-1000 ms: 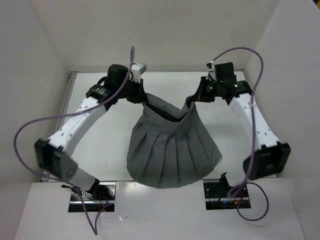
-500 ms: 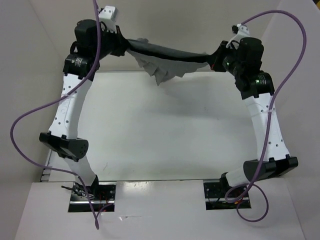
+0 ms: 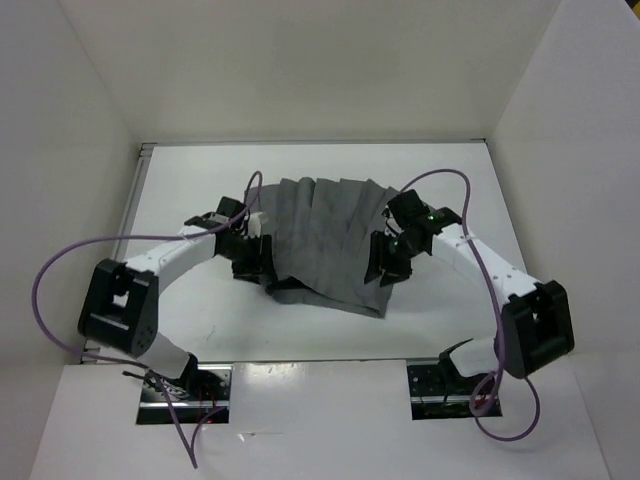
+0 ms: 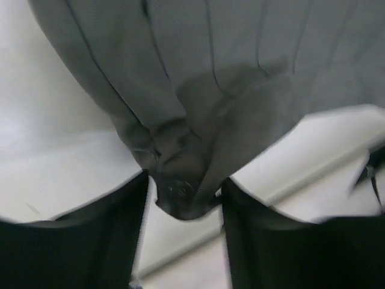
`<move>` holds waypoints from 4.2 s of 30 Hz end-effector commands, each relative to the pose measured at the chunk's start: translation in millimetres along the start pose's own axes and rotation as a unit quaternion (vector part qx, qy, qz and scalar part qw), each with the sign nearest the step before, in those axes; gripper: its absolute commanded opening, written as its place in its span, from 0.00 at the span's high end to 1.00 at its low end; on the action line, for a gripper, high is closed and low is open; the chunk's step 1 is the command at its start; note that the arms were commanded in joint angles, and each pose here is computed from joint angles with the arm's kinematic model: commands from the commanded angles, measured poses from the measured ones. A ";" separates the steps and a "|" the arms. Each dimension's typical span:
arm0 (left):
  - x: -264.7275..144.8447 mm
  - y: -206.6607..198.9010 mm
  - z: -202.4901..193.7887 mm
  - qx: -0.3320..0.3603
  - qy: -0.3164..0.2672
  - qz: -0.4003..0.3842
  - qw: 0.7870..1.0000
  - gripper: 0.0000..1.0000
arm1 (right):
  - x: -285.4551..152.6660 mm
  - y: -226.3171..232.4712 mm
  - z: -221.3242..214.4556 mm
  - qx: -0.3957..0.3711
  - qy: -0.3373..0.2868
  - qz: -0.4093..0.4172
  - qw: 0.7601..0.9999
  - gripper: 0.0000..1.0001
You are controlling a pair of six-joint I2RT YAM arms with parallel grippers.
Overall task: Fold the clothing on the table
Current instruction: Flatten the skirt out, then fold the skirt
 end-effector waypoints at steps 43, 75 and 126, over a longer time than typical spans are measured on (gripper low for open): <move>29.7 89.5 190.5 -0.150 -0.159 0.114 0.969 0.87 | 40.4 -48.7 244.1 0.175 -0.175 -0.039 0.968 0.85; -19.3 20.9 -10.1 -0.126 -0.077 -0.009 0.989 0.30 | -37.4 -55.7 64.6 0.170 -0.123 -0.036 0.977 0.59; 10.7 -6.0 -24.1 -0.118 -0.017 0.031 0.992 0.45 | -28.7 -53.1 44.4 0.166 -0.073 -0.005 0.983 0.57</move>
Point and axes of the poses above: each gripper's point midway between its finger pads, its own x axis out along the fingers, its own y axis along the line the jaws close on, z = x × y, the point moved 10 cm from there along -x, back along the fingers, and after that the axes turned 9 degrees about x, right-handed, at the moved point
